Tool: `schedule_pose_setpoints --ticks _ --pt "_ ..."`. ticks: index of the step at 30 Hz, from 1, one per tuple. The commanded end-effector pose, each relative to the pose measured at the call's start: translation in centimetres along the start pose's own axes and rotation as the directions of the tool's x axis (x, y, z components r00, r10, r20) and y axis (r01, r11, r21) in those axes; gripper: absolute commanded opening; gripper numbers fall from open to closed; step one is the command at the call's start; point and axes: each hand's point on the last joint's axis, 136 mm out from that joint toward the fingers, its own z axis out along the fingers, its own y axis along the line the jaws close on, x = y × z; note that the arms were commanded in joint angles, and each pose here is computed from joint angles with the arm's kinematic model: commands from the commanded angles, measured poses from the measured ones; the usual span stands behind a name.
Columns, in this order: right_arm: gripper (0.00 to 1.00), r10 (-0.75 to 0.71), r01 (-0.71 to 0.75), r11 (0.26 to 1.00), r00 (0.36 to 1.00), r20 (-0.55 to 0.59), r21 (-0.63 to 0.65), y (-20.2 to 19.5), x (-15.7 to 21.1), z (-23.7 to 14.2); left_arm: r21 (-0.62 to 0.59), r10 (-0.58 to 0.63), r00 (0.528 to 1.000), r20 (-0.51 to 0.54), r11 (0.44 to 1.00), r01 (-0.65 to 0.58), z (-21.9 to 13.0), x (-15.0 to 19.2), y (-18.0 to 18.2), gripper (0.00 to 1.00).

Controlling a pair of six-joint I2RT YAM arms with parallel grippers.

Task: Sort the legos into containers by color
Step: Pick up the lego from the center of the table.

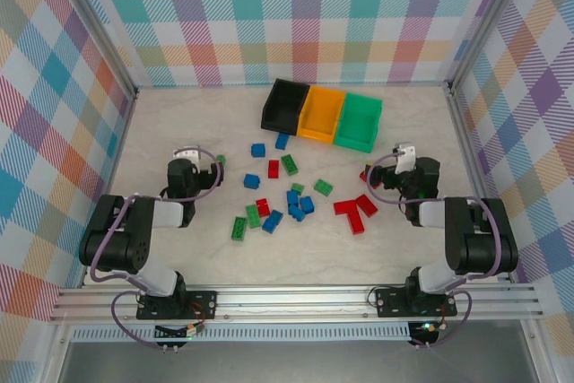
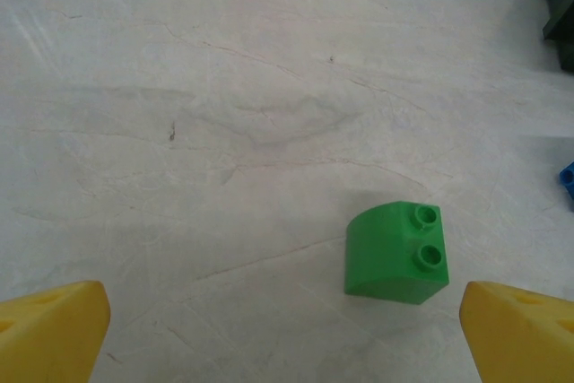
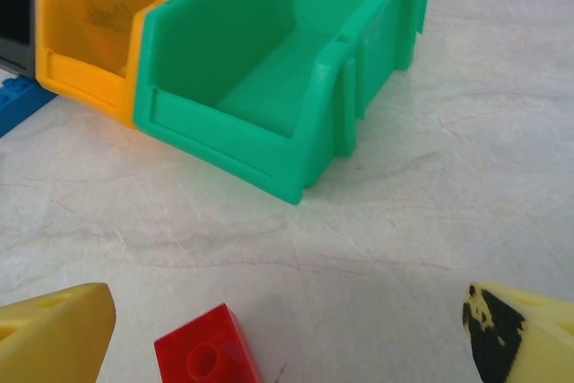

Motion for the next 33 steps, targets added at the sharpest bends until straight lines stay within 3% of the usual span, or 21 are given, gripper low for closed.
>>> schedule_pose_setpoints --ticks 1,7,10,14,16,19,23,27,33 --pt "0.99 0.004 -0.004 1.000 1.000 0.030 0.017 -0.1 -2.9 -0.6 0.002 0.011 1.000 -0.005 1.000 -0.011 -0.6 -3.2 -0.2 1.00" --pt "0.99 0.056 -0.058 0.997 0.997 0.053 0.050 0.3 -5.7 -3.6 0.064 -0.050 0.997 0.056 0.997 0.046 -2.9 -8.1 -1.4 1.00" --pt "0.99 0.143 -0.145 0.989 0.989 0.036 0.030 1.2 -7.1 -5.2 0.083 -0.149 0.988 0.031 0.986 0.146 -4.3 -10.5 -1.8 1.00" --pt "0.99 0.415 -0.408 0.908 0.907 -0.075 0.092 1.4 -6.3 -6.7 0.000 -0.268 0.949 -0.166 0.962 0.272 -5.8 -11.8 -1.6 1.00" --pt "0.99 0.430 -0.441 0.897 0.884 -0.184 -0.023 4.2 -5.5 -6.9 -0.008 -0.277 0.921 -0.275 0.958 0.286 -6.3 -11.7 -2.0 1.00" --pt "0.99 0.478 -0.531 0.844 0.811 -0.337 -0.080 6.7 -3.8 -7.3 0.058 -0.264 0.891 -0.368 0.950 0.306 -7.1 -11.7 -3.5 1.00" --pt "1.00 0.388 -0.477 0.877 0.774 -0.500 -0.059 9.8 -0.6 -7.8 0.099 -0.262 0.869 -0.419 0.938 0.331 -7.6 -10.1 -4.5 1.00" --pt "0.96 0.287 -0.389 0.920 0.736 -0.613 -0.036 12.3 1.7 -7.5 0.049 -0.291 0.840 -0.458 0.935 0.351 -7.4 -7.6 -3.9 1.00" --pt "0.87 0.140 -0.208 0.978 0.676 -0.723 -0.005 14.2 3.4 -5.5 0.089 -0.246 0.821 -0.515 0.937 0.336 -8.2 -8.1 -4.8 1.00"
